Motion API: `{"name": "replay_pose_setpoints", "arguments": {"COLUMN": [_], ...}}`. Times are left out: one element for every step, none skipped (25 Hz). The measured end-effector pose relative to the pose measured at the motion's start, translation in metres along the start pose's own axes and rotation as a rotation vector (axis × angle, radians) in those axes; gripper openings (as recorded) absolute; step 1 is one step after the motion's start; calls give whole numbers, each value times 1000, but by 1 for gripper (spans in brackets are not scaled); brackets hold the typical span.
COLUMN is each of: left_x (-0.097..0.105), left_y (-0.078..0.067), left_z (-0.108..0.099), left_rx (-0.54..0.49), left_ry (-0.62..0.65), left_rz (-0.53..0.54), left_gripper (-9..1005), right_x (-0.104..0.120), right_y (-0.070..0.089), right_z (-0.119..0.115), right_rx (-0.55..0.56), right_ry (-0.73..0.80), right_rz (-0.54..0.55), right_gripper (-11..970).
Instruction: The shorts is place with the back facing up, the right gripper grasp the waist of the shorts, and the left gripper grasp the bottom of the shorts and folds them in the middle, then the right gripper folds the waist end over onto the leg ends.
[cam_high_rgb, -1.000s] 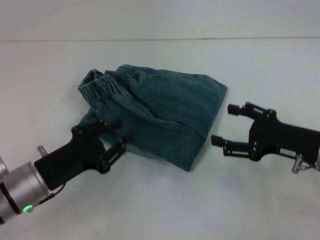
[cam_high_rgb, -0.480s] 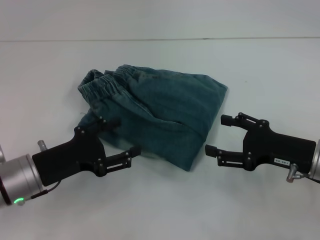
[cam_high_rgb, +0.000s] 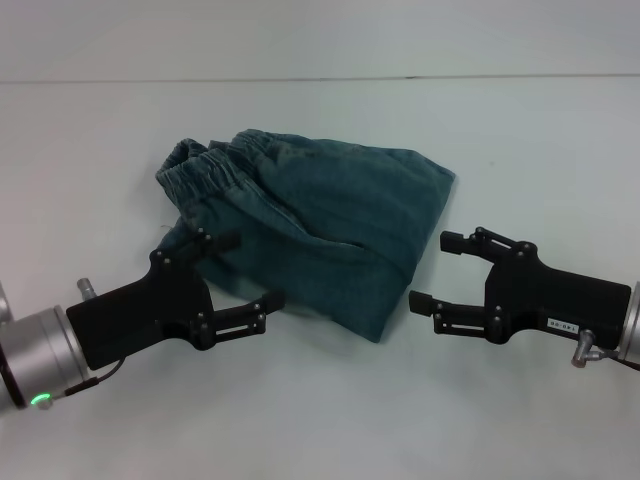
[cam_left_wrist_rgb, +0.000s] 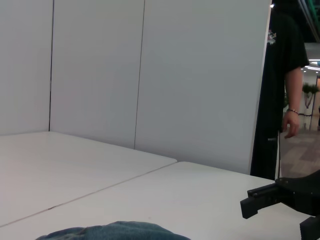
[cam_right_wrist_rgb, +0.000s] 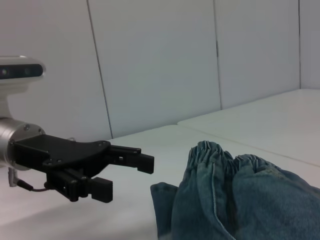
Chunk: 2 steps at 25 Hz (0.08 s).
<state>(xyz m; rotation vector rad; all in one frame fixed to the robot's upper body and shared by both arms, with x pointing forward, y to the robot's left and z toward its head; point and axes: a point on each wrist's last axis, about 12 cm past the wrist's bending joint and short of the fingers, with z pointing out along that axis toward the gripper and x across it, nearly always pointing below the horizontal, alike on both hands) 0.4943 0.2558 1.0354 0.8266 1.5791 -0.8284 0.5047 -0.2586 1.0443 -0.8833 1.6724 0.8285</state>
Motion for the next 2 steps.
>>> {"name": "replay_pose_setpoints", "arguments": {"left_x": [0, 0], "left_y": [0, 0], "left_z": [0, 0], "left_rx": [0, 0], "left_ry": [1, 2], "left_rz": [0, 0], "left_gripper": [946, 946], "right_x": [0, 0], "right_y": [0, 0], "right_z": [0, 0], "right_rx": [0, -1], "right_ry": [-1, -3], "right_rz": [1, 1], "right_gripper": [957, 957]}}
